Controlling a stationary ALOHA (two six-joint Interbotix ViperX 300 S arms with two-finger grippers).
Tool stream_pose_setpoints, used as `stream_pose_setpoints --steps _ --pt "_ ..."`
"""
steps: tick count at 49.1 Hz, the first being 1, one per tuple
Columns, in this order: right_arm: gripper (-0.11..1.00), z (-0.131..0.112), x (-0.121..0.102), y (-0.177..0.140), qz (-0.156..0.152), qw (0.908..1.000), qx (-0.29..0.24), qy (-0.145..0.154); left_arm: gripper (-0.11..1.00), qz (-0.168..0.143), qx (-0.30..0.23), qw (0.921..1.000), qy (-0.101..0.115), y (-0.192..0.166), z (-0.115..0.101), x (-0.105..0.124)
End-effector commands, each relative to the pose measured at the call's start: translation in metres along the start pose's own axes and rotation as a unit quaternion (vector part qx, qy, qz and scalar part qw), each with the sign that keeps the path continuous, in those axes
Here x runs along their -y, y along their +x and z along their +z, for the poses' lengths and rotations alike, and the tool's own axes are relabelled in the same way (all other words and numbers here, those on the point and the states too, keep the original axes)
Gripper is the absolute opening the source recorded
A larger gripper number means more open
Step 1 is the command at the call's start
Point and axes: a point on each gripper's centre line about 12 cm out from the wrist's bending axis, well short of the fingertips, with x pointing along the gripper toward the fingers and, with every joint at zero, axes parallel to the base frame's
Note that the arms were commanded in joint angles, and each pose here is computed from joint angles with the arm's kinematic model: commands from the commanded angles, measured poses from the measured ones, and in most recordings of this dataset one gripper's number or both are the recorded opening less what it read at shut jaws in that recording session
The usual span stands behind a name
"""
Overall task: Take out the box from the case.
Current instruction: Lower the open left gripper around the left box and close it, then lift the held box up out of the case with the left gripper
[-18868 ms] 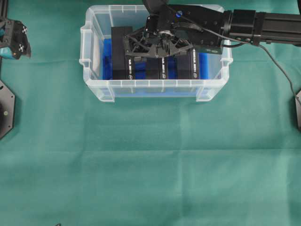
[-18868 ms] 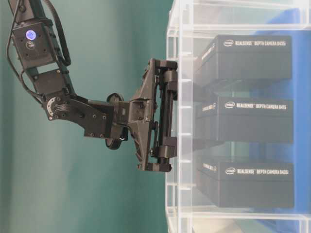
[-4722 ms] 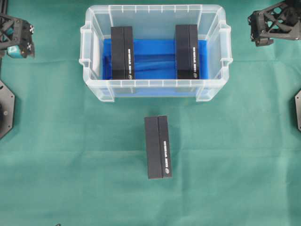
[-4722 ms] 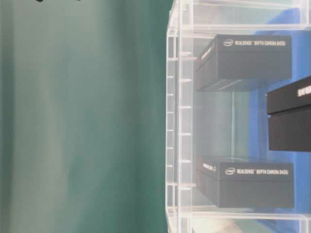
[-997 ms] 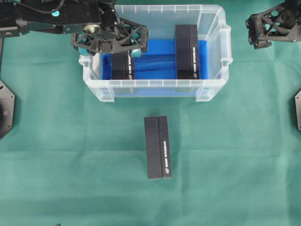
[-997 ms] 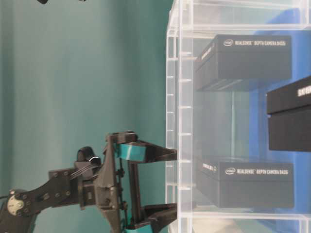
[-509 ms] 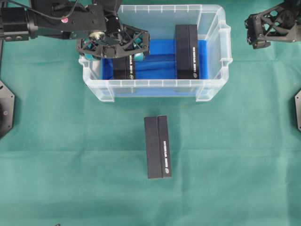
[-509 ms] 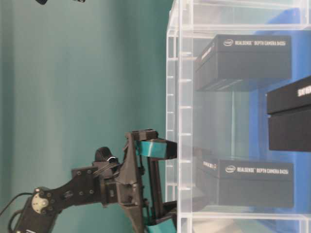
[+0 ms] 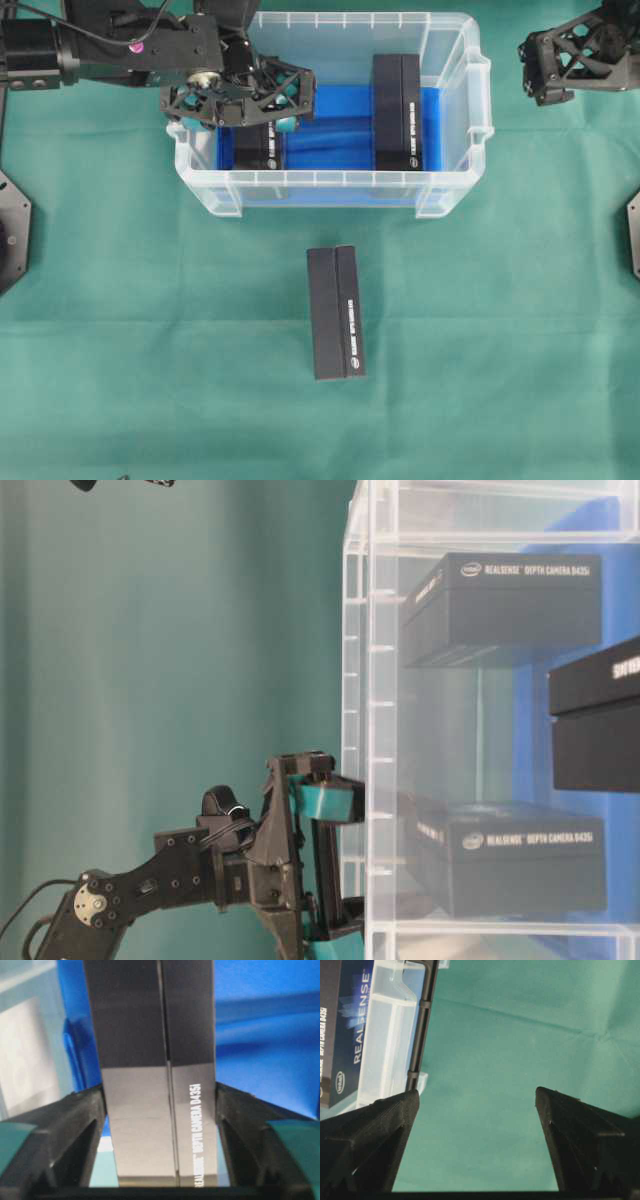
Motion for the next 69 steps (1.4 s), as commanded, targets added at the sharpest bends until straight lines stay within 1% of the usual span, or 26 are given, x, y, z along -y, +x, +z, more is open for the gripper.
stream_pose_setpoints --steps 1,11,24,30,36,46,52,61,69 --pt "0.93 0.0 -0.002 -0.004 0.009 1.0 0.004 -0.002 0.6 -0.013 0.0 0.9999 0.0 -0.009 -0.002 0.003" --pt "0.93 -0.001 -0.003 -0.005 0.01 0.9999 0.004 -0.005 0.6 -0.016 -0.001 0.9999 -0.005 -0.011 -0.003 0.004" --pt "0.93 -0.002 -0.004 -0.005 0.012 0.9999 0.004 -0.008 0.6 -0.018 0.0 0.9998 -0.006 -0.014 -0.002 0.005" --pt "0.93 -0.002 -0.004 -0.005 0.011 0.9999 0.003 -0.008 0.6 -0.026 0.002 0.9996 -0.007 -0.022 0.0 0.006" --pt "0.93 -0.003 -0.004 -0.005 0.011 0.9999 0.003 -0.009 0.6 -0.035 0.005 0.9994 -0.007 -0.036 0.001 0.008" --pt "0.93 -0.002 -0.004 -0.005 0.012 0.9999 0.004 -0.008 0.6 -0.028 0.005 0.9996 -0.004 -0.062 0.002 0.011" --pt "0.93 -0.002 -0.005 -0.005 0.015 0.9998 0.005 -0.009 0.6 -0.035 0.008 0.9993 -0.003 -0.079 0.003 0.015" --pt "0.93 -0.002 -0.005 -0.005 0.018 0.9998 0.006 -0.009 0.6 -0.056 0.014 0.9983 -0.007 -0.109 0.008 0.019" --pt "0.93 -0.002 -0.006 -0.005 0.018 0.9998 0.006 -0.009 0.6 -0.058 0.017 0.9981 -0.016 -0.145 0.012 0.016"
